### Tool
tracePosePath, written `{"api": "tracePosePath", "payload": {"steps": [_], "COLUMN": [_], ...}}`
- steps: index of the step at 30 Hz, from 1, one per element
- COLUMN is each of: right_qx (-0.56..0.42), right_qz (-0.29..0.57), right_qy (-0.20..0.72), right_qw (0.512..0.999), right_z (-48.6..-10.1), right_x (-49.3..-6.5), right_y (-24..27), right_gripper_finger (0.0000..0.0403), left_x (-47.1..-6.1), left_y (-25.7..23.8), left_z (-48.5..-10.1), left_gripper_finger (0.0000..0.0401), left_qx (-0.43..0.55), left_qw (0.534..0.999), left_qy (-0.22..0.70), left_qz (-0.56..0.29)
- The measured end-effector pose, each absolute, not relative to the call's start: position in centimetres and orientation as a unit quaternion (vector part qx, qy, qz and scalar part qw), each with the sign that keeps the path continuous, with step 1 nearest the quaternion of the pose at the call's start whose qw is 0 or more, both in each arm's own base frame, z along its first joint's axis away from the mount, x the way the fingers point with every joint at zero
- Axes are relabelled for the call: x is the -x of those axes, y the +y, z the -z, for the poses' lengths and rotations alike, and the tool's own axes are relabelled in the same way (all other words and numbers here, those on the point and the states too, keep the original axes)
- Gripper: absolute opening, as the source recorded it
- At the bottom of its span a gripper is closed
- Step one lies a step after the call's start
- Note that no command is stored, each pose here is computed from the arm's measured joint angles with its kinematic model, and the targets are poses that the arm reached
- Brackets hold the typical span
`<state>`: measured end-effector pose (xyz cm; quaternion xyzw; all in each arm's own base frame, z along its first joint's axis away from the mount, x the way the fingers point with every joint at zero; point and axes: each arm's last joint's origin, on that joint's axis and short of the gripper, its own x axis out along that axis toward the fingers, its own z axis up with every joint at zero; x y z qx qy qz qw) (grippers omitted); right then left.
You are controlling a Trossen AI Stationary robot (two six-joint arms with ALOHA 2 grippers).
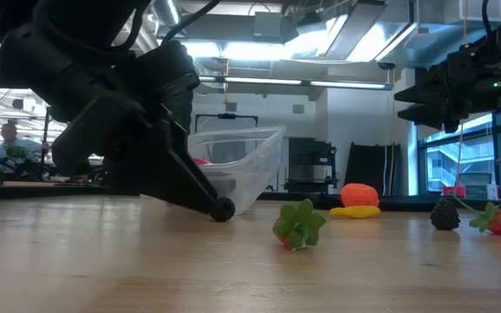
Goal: Pick and placing Produce into tupperware
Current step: Put the left blackberry into the transparent container
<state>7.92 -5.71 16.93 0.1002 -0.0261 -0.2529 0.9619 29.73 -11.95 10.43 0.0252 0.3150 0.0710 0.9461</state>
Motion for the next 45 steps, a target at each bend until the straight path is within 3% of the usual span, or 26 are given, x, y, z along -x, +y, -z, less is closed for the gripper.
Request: {"api": "tracePosePath", "payload": {"steps": [17, 45], "right_qx": [-0.099, -0.095], "right_qz": [0.253, 0.253], "right_qy": [-0.026, -0.025], "right_qw": [0.962, 0.962], "right_z": [-16.9, -16.9], "right_x": [-7.9, -7.9], "right_y": [-5.7, -5.7], "right_gripper_finger": [0.0339, 0.0339], "left_x": [-31.5, -31.7], "left_y": [-11.4, -11.0], "left_z": [-11.8, -10.6], "left_gripper_finger": [0.0247, 0.0247], "left_qx": [-0.058, -0.011], "left_qw": [0.946, 0.942], "left_qy": [0.312, 0.318], "left_qz": [-0.062, -0.106]}}
